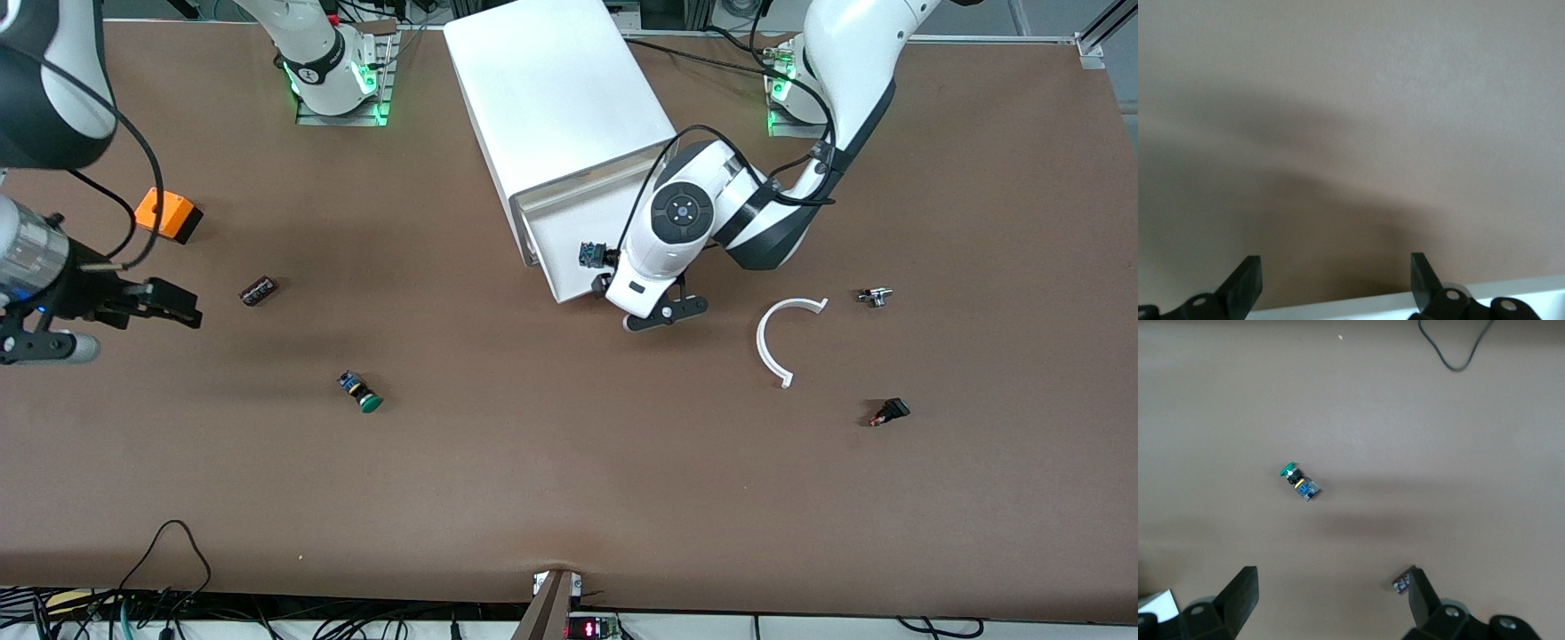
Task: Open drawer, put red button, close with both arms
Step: 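Push the drawer shut with the left gripper while the right gripper rests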
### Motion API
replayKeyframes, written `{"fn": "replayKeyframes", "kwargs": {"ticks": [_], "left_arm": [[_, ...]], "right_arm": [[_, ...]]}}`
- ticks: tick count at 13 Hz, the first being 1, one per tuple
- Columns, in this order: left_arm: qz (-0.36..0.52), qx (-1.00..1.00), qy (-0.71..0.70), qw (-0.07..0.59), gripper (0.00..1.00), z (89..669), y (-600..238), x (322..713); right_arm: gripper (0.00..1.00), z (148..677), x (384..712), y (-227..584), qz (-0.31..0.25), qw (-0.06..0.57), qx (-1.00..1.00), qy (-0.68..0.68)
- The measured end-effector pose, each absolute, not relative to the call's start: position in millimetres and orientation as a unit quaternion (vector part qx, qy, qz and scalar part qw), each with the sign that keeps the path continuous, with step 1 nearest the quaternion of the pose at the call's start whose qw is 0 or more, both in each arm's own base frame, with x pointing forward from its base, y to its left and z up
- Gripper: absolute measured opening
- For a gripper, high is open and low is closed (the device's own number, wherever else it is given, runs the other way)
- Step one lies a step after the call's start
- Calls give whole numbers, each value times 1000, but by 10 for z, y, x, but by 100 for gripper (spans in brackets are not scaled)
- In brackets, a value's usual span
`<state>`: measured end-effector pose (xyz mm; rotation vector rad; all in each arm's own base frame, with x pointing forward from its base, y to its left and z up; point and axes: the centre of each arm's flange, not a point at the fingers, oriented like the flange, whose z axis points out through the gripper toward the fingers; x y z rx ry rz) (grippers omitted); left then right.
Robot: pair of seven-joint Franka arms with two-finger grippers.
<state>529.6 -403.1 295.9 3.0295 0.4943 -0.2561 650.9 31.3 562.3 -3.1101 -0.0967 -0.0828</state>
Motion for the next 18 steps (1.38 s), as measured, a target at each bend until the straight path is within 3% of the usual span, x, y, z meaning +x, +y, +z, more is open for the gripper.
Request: {"fn": "replayKeyframes", "kwargs": {"ticks": [4, 9, 18], "left_arm": [[-114, 977, 173, 43, 98, 2919, -4127, 5158], [-149, 974, 165, 38, 98, 2779, -4257, 4870], [-217, 960, 175, 34, 99, 2695, -4360, 4605]], "right_arm": [[100, 6026, 6255, 126, -48, 5, -991, -123], [100, 5875, 6117, -518, -27, -5, -991, -131], [100, 5839, 6096, -474, -20, -13, -989, -147]]}}
